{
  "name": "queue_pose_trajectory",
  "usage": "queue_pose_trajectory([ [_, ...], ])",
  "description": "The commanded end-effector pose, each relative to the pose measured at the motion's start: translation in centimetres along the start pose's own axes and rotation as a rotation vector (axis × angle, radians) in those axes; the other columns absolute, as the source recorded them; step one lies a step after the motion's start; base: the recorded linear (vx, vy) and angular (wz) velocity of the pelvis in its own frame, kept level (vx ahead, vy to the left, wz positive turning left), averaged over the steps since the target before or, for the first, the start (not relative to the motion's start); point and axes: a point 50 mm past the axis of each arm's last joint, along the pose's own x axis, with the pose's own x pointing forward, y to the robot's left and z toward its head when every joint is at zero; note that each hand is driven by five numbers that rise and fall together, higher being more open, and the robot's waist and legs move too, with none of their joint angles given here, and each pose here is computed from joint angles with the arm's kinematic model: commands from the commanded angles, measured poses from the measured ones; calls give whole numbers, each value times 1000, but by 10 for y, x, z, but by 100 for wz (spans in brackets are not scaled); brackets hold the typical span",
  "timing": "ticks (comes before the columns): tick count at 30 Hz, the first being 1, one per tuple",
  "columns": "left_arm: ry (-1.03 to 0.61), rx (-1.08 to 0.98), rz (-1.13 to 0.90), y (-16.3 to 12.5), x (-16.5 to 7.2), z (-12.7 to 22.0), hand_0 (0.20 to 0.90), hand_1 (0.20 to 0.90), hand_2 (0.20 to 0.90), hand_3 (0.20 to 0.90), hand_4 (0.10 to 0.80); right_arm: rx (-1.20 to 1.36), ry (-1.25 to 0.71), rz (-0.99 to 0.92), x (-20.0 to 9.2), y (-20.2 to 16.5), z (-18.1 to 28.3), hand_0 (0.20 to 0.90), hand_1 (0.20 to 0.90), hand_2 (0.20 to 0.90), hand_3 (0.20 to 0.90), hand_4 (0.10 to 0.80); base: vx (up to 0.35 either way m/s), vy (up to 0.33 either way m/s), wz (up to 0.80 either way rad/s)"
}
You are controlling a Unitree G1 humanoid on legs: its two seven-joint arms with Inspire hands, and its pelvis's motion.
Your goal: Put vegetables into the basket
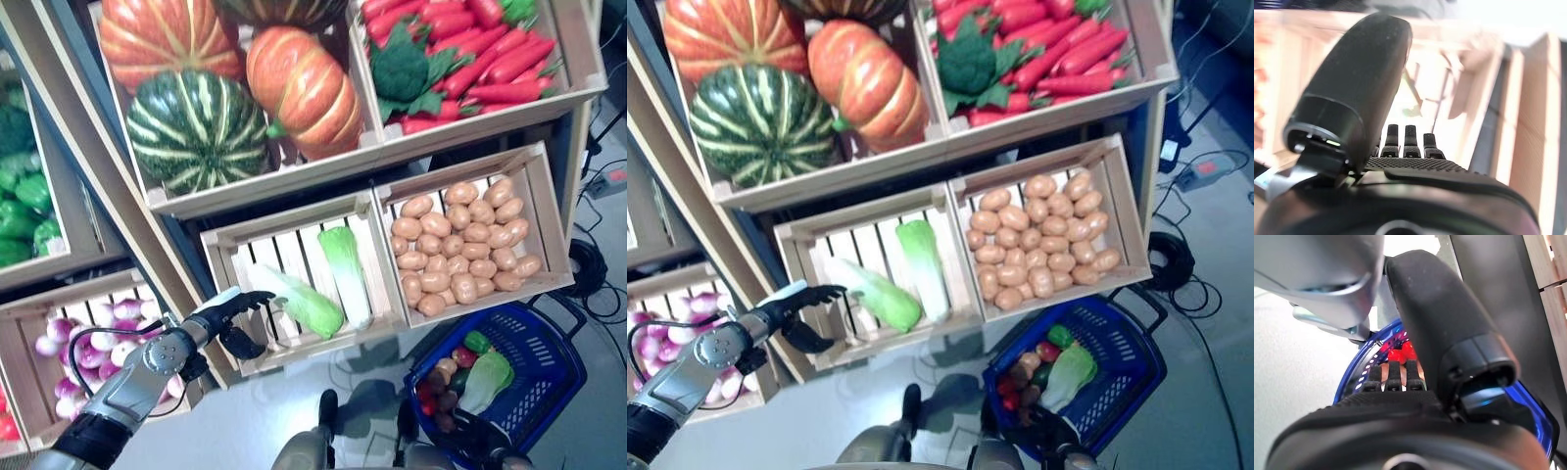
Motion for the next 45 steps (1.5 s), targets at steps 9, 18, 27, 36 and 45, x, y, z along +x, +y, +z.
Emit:
queue_pose_trajectory([
  [9, -256, 526, 650, 96, 21, 65, 900, 900, 900, 900, 800, 47, -253, 94, 10, 19, 76, 900, 900, 900, 900, 800, -98, -62, 4],
  [18, -324, 693, 827, 101, 35, 84, 900, 900, 900, 900, 800, 28, -336, 126, 12, 31, 115, 900, 900, 900, 900, 800, -90, -2, -2],
  [27, -280, 713, 717, 91, 52, 87, 900, 900, 900, 900, 800, 9, -390, 113, 10, 33, 146, 900, 900, 900, 900, 800, -35, 28, -3],
  [36, -147, 700, 446, 74, 61, 78, 900, 900, 900, 900, 800, -2, -423, 107, 7, 30, 161, 900, 900, 900, 900, 800, 3, 10, -4],
  [45, -91, 683, 386, 74, 63, 76, 900, 900, 900, 900, 800, 17, -456, 109, 5, 33, 175, 900, 900, 900, 900, 800, 0, 0, 0],
])
